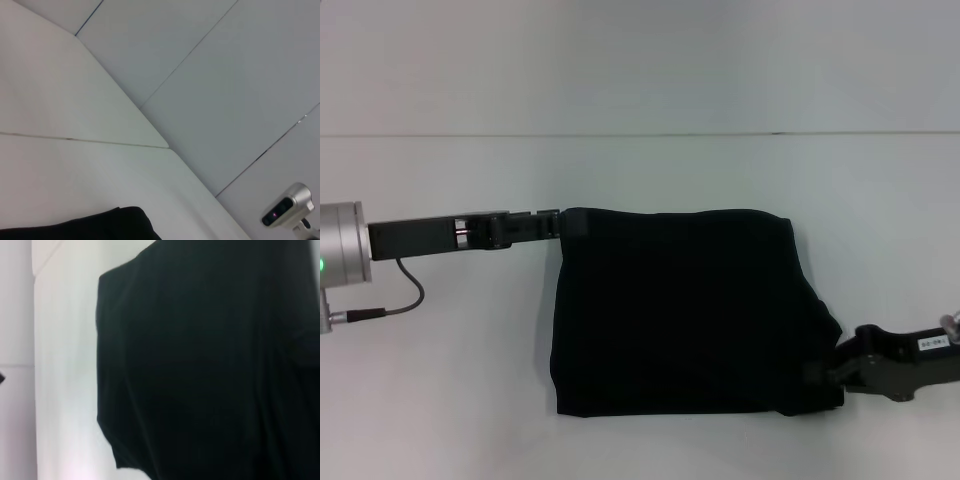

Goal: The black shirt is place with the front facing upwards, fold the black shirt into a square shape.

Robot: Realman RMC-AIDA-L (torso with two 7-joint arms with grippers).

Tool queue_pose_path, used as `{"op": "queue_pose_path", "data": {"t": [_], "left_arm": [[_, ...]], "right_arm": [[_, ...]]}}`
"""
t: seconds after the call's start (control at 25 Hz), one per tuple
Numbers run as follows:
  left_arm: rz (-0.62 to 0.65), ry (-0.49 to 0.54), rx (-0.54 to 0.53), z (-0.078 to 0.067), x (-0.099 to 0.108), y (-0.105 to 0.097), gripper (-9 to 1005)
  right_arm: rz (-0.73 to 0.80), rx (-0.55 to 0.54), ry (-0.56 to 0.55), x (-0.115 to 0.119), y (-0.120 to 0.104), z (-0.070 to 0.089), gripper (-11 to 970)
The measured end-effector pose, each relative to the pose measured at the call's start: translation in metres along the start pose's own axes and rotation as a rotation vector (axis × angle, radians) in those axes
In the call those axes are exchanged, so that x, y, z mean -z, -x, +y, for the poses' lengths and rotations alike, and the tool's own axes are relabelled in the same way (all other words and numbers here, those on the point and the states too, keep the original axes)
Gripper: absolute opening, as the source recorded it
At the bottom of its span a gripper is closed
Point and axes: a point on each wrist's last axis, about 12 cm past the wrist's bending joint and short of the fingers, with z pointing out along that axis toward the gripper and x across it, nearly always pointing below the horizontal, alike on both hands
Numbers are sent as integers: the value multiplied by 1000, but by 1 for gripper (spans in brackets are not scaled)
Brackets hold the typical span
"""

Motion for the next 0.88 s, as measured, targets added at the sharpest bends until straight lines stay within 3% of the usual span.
{"op": "queue_pose_path", "data": {"t": [0.16, 0.6, 0.88], "left_arm": [[1, 6, -3, 0, -1, 1, 859], [4, 2, -8, 0, -6, 4, 859], [-2, 9, -9, 0, -8, 5, 859]], "right_arm": [[-58, -42, 8, 6, -3, -11, 51], [-114, -93, -7, 2, -5, -22, 52], [-133, -81, -8, 4, -1, -21, 52]]}}
